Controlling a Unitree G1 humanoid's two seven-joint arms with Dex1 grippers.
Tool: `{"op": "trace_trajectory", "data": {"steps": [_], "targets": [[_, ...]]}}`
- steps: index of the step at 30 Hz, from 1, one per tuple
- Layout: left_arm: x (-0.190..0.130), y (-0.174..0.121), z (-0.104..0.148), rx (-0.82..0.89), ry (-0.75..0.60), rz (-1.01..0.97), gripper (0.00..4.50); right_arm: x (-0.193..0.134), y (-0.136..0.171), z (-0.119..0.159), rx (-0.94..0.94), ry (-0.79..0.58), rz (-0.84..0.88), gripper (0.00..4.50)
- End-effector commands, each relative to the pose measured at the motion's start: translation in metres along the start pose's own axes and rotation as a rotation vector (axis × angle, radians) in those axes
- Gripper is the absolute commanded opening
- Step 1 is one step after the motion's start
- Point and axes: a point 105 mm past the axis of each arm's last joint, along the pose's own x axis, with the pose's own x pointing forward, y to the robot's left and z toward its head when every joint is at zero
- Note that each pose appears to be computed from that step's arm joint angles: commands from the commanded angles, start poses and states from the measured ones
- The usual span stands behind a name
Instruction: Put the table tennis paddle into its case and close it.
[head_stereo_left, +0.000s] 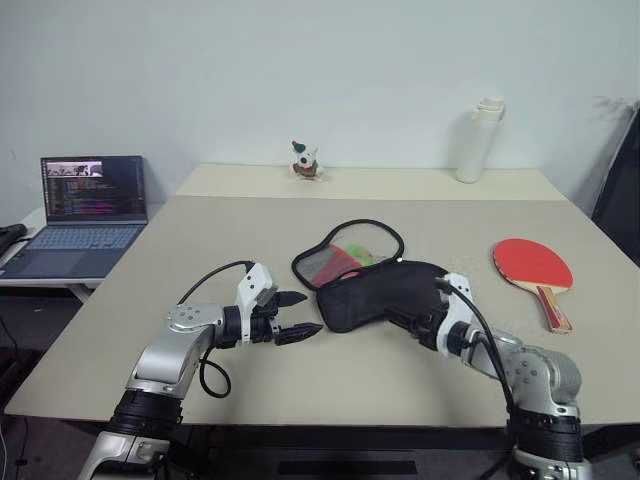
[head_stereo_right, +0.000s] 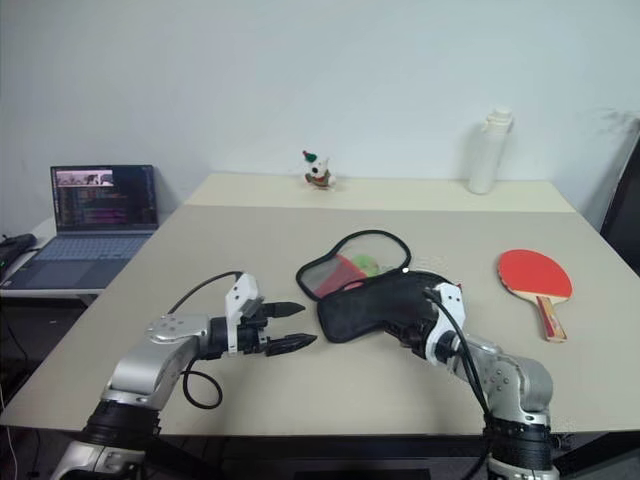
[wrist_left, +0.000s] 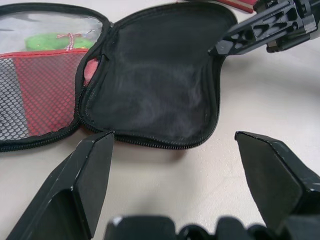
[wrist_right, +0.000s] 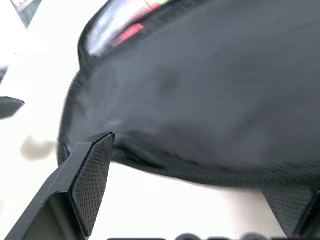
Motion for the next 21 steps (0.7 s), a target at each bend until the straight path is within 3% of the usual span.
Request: {"op": "trace_trajectory", "data": {"steps": [1, 6, 13, 21], "targets": [[0.002, -0.004, 0.014, 0.048, -0.039, -0.016, 4.23, 0.006, 0.006, 0.013, 0.017, -0.072, -0.023, 4.12], [0.002, -0.005, 0.013, 0.051, -0.038, -0.013, 4.23, 0.015, 0.014, 0.012, 0.087, -0.072, -0.01, 2.44], [0.001, -0.006, 0.009, 0.055, -0.036, -0.005, 4.23, 0.005, 0.022, 0.005, 0.072, 0.043, 0.083, 0.01], [0.0, -0.009, 0.005, 0.055, -0.034, -0.006, 4.23, -0.028, 0.011, 0.003, -0.042, 0.239, 0.171, 0.01]]}}
